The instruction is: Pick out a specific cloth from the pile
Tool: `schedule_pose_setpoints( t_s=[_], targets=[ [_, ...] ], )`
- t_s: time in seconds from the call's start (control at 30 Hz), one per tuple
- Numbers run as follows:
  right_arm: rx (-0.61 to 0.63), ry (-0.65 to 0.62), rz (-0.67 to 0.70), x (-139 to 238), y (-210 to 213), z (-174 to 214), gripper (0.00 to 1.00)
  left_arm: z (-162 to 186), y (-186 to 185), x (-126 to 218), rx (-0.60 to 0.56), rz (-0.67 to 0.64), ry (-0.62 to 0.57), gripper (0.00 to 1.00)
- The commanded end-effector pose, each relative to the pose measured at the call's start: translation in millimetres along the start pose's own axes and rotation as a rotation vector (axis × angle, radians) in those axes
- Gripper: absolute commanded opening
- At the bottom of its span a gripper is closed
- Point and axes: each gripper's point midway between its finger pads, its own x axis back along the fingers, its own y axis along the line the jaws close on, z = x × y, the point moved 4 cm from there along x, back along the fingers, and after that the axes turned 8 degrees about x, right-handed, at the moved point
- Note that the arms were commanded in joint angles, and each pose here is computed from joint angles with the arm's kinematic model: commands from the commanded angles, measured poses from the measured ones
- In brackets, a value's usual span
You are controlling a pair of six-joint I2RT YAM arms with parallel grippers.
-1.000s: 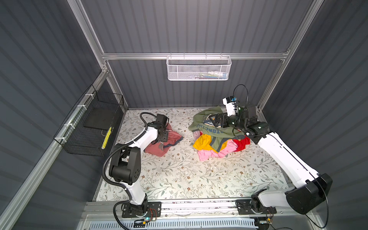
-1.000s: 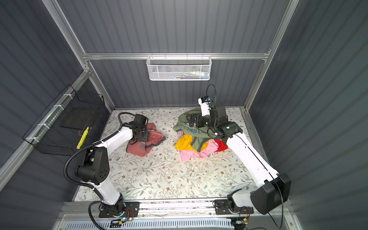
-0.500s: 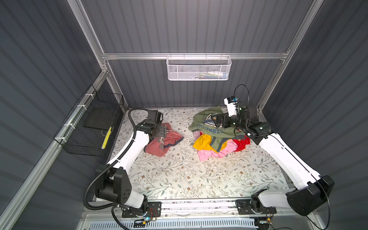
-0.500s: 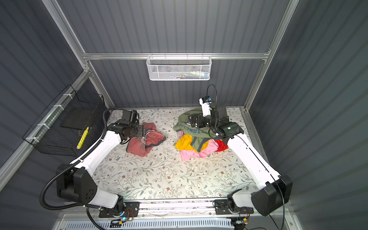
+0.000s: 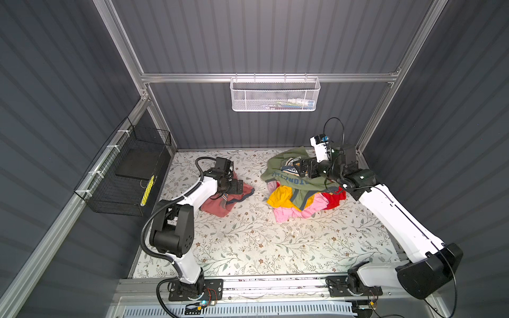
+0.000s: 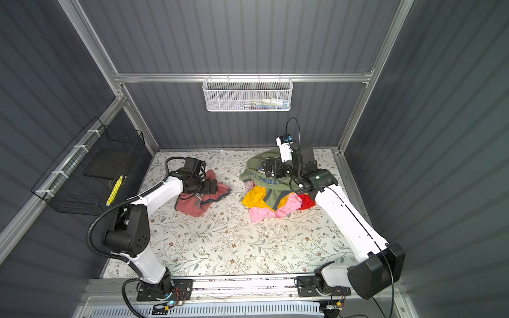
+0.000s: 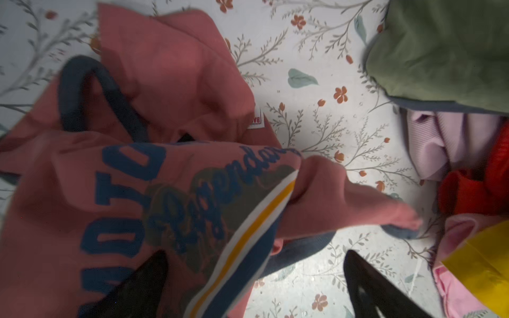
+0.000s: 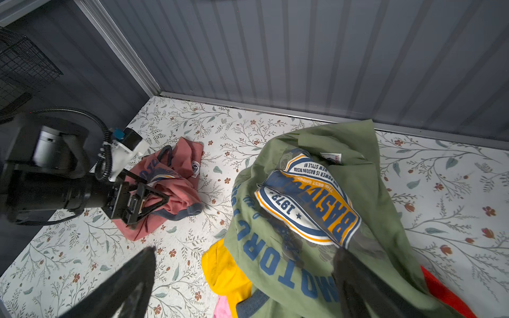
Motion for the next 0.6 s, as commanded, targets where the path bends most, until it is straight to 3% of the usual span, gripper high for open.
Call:
schedule_pose_setpoints(
  t_s=[0.0, 0.17, 0.3, 0.57],
  targets=[
    [0.020, -0.025, 0.006, 11, 0, -10, 0.99, -15, -4, -10, -0.005, 0.009, -0.024, 1.00],
    [0.027, -0.019, 0.001, 10, 0, -11, 0.99, -9, 5, -46, 0.013, -0.046, 0.058, 1.00],
    [0.041, -0.010, 0.007, 10, 0, -11, 0.99, 11, 23, -67, 0.027, -0.162, 0.160, 0.99],
    [0.049, -0.003, 0.002, 6, 0, -12, 0.99, 35, 47, -69, -0.025, -0.337, 0.243, 0.95]
  ],
)
